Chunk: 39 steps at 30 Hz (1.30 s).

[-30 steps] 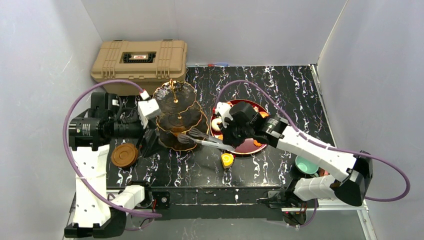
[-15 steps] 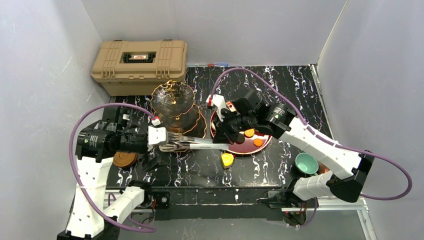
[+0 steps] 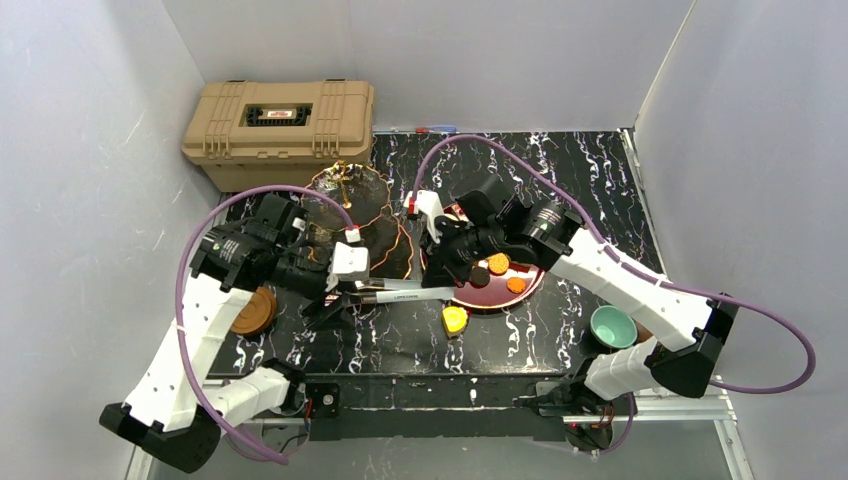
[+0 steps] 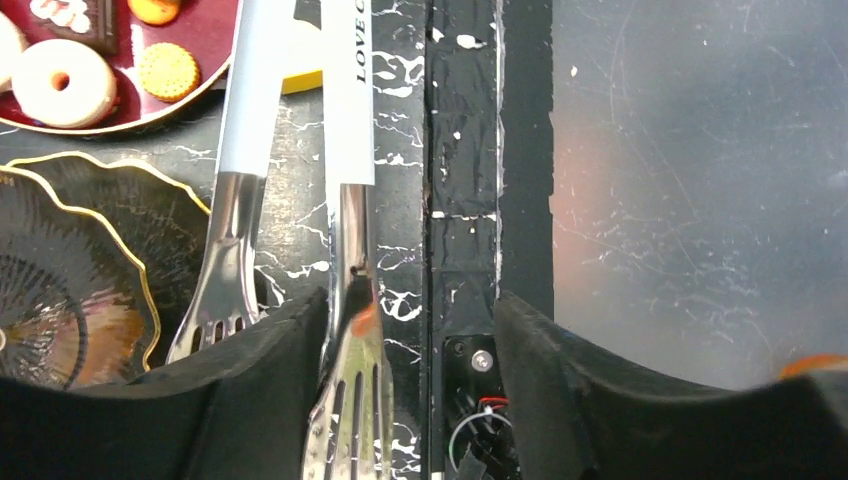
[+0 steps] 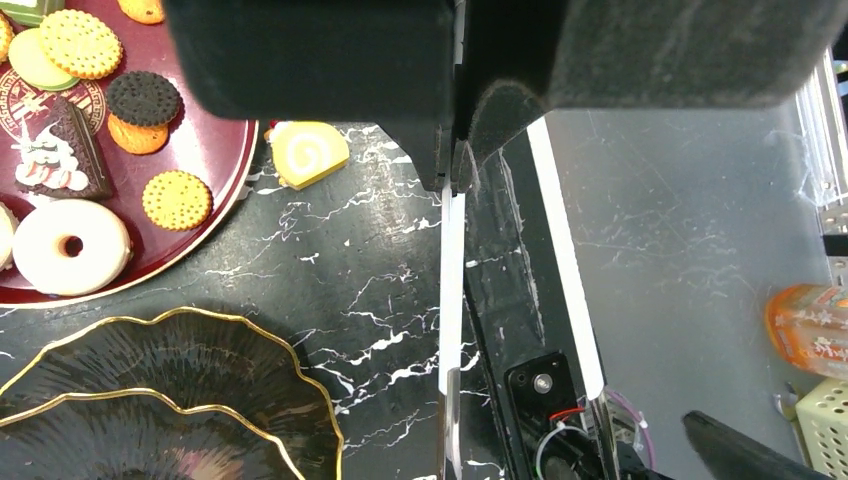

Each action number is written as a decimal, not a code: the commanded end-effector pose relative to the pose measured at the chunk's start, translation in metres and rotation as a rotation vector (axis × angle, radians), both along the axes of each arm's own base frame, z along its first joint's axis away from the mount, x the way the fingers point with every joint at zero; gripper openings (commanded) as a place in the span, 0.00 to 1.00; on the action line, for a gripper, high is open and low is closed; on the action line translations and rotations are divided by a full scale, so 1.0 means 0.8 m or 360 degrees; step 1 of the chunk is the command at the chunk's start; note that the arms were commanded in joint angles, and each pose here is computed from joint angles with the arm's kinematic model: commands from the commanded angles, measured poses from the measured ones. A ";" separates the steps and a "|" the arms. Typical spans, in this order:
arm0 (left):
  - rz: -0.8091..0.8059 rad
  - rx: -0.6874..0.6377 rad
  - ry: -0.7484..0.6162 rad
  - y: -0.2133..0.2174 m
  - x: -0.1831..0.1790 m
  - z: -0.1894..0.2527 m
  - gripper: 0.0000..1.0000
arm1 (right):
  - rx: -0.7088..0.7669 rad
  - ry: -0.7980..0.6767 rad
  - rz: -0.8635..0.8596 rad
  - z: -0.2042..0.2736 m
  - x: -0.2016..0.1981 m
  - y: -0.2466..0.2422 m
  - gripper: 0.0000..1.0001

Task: Serve the afternoon tea
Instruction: Pick up the clamp from the desert table.

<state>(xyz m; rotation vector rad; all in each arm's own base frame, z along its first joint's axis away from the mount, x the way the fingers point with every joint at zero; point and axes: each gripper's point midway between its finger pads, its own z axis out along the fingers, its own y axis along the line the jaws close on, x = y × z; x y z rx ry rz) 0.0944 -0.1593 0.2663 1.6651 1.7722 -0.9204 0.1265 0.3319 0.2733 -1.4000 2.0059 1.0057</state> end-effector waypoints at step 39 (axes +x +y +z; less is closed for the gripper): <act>0.0679 -0.1034 0.0286 -0.068 0.025 0.188 0.00 | 0.1634 -0.0067 -0.0338 0.232 0.080 -0.073 0.98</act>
